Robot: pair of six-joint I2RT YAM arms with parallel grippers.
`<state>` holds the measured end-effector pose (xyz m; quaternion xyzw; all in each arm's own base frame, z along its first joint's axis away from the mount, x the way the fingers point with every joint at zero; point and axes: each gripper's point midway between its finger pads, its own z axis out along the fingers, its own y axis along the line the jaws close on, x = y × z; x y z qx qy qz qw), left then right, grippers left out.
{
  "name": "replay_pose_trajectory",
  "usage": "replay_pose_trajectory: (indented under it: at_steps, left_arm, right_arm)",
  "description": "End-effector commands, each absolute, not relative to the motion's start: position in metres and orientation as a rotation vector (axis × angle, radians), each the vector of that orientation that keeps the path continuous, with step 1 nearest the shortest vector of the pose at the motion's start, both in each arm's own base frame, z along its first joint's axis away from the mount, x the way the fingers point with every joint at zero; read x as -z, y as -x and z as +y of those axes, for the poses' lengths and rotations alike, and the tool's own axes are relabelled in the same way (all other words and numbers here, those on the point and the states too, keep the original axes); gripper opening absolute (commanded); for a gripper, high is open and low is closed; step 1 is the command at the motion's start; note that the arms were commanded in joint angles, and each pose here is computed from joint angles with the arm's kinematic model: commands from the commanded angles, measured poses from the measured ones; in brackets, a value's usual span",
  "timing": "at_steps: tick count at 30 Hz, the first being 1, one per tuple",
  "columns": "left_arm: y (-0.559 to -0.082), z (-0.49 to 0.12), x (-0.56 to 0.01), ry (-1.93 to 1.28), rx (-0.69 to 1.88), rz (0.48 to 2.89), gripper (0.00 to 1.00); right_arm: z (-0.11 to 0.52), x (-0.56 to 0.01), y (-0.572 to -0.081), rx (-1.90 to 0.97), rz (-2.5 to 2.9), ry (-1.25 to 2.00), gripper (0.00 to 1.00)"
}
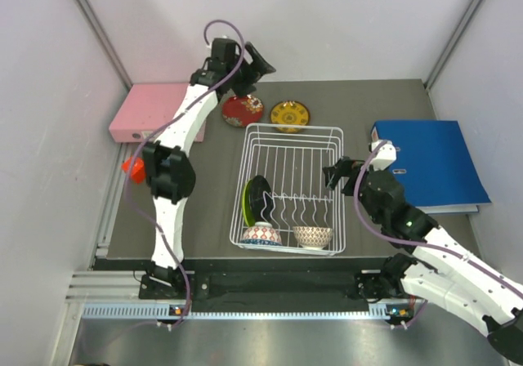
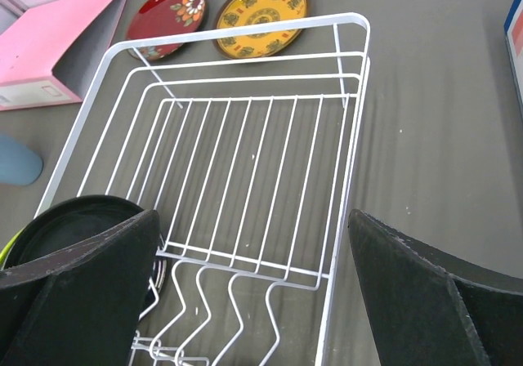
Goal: Unload the mixed dishes from the dish rack
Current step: Place the plate at the center of the board, then pick up the plate from the dish rack.
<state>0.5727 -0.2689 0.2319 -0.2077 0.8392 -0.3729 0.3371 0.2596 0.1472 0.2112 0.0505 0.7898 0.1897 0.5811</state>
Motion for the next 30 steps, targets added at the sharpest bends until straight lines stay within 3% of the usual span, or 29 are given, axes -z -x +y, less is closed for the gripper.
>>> replay_pose_trajectory:
  at_steps: [1,2,4,9,14,20,30]
  left_arm:
    - [-0.511,-0.247,-0.372,0.354,0.800,1.938,0.99]
    - [-0.498,-0.251,-0.358,0.357,0.681,1.958,0.99]
    - [-0.460,-0.244,-0.380,0.279,0.541,1.913,0.99]
    - [-0.359,-0.252,-0.336,0.110,0.096,1.973,0.98]
    - [-0.283,-0.251,-0.265,0.022,-0.100,2.080,0.80]
    - [-0.239,-0.229,-0.235,0.025,-0.258,2.132,0.73]
    - [-0.218,-0.227,-0.200,0.062,-0.296,2.171,0.68]
  right_arm:
    - [0.145,-0.229,-0.260,-0.483,1.795,-0.147,0.97]
    - [0.144,-0.232,-0.260,-0.481,1.792,-0.148,0.97]
    - [0.141,-0.234,-0.258,-0.476,1.788,-0.149,0.97]
    - [0.136,-0.230,-0.256,-0.453,1.791,-0.148,0.97]
    - [0.137,-0.217,-0.255,-0.440,1.818,-0.137,0.97]
    - [0.142,-0.211,-0.255,-0.463,1.828,-0.128,0.97]
    - [0.142,-0.204,-0.253,-0.464,1.844,-0.123,0.97]
